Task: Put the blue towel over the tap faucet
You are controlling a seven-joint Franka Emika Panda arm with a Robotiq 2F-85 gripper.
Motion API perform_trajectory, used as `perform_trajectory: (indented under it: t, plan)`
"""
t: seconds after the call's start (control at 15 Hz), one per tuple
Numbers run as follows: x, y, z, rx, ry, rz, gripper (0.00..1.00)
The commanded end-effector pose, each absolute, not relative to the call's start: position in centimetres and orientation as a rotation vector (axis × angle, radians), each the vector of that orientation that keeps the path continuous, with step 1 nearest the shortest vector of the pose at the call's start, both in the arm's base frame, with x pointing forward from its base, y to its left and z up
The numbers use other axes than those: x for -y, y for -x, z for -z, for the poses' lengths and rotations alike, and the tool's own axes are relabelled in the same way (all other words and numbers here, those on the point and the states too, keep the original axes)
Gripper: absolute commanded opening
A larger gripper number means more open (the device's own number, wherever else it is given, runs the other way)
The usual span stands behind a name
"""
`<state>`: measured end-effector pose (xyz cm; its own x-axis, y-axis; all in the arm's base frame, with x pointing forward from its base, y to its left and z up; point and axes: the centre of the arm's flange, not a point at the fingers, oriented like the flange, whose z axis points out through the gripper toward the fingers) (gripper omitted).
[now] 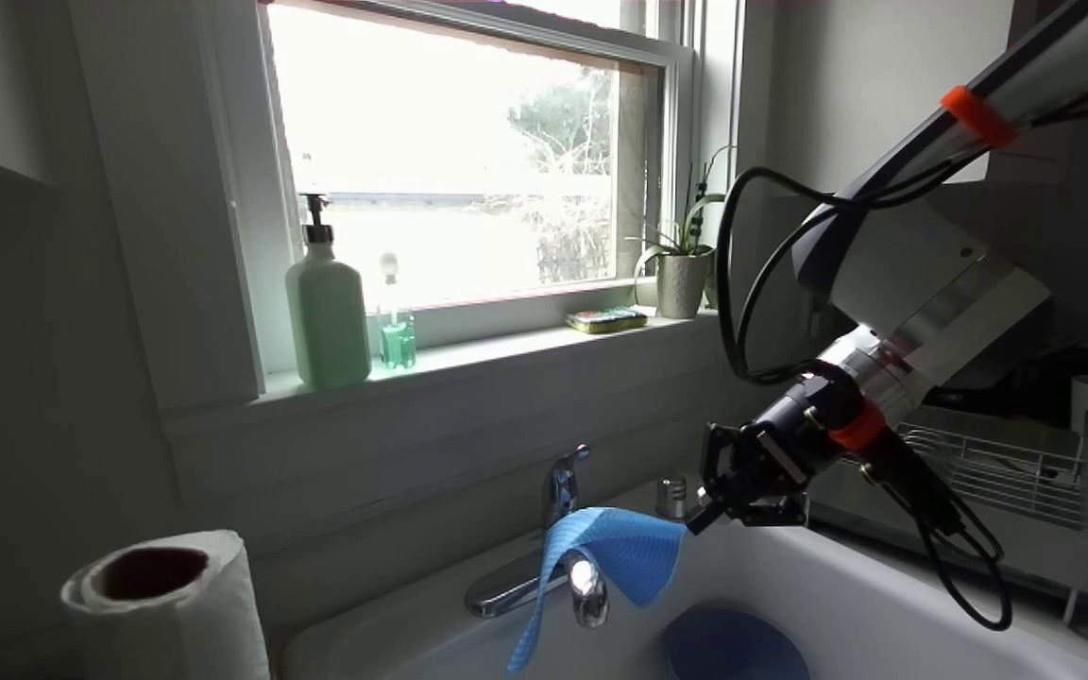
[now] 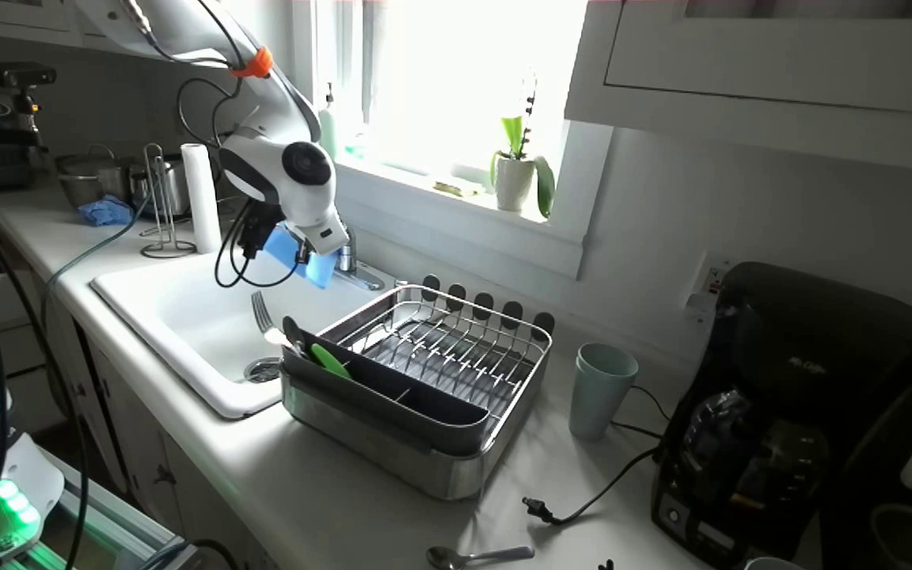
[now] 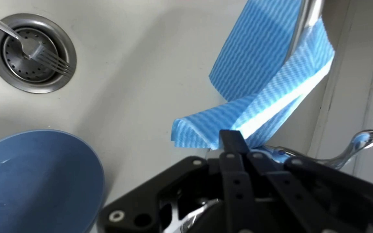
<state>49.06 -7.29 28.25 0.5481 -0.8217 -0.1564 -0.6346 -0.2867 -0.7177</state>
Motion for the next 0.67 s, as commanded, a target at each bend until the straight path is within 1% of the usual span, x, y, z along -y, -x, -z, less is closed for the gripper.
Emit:
perform_trajectory:
  t: [0.0,0.33,0.4,0.47,0.53,0.6]
  plan:
    - [7.2,-50.6,-27.7,-1.178,2.006,0.282,0.02]
    - [6.4,-51.8,-27.6,-1.116,1.987,0.246,0.03]
    - [6.2,-51.9,-27.6,-1.100,1.986,0.239,0.05]
    - [6.0,-52.0,-27.5,-1.091,1.983,0.228,0.10]
    - [5.9,-52.1,-27.4,-1.080,1.984,0.211,0.03]
    - [5.8,-52.1,-27.3,-1.068,1.983,0.194,0.05]
